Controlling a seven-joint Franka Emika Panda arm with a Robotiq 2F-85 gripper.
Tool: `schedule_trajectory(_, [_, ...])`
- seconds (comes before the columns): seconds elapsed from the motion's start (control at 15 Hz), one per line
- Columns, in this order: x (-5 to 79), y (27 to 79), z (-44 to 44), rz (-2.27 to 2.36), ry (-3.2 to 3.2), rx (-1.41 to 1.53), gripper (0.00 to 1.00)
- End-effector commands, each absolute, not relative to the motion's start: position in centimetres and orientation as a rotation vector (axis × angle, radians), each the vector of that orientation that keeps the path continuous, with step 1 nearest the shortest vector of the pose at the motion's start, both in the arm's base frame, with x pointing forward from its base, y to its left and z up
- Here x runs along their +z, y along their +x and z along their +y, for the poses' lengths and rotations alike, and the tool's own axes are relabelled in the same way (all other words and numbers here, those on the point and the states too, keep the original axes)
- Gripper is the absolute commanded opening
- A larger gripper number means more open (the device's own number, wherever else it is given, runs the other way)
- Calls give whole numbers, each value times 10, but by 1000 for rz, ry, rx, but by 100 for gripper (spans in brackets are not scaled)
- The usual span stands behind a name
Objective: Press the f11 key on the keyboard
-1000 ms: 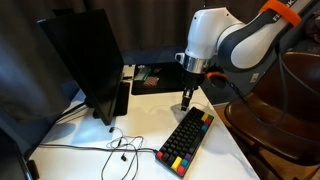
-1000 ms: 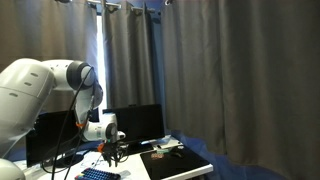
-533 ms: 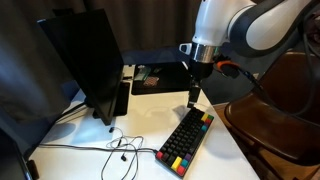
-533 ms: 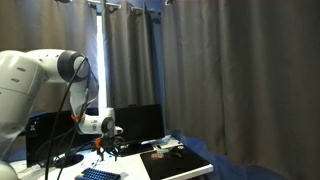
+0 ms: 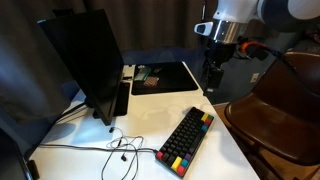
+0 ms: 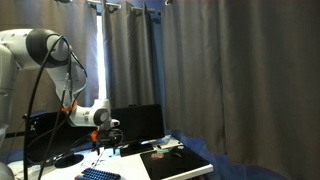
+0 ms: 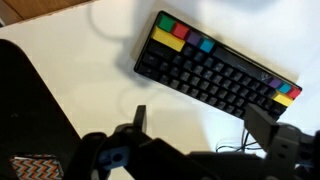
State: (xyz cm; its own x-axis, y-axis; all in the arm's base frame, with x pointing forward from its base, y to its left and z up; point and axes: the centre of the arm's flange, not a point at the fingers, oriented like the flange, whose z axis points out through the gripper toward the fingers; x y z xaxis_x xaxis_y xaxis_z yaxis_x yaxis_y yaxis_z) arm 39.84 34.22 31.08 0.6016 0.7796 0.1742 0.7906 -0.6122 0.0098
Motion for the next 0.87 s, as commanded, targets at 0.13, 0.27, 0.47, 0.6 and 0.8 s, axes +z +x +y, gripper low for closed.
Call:
schedule_trajectory(0.13, [357,363,293,-1401,-2716,-317,100])
schedule_trajectory(0.27, [369,357,278,-1397,-2699,-361,100])
schedule_trajectory(0.47, [381,357,262,-1398,-2640,-393,100])
schedule_trajectory(0.6, [371,370,280,-1388,-2670,-397,100])
schedule_trajectory(0.8, [368,371,281,-1387,-2671,-388,100])
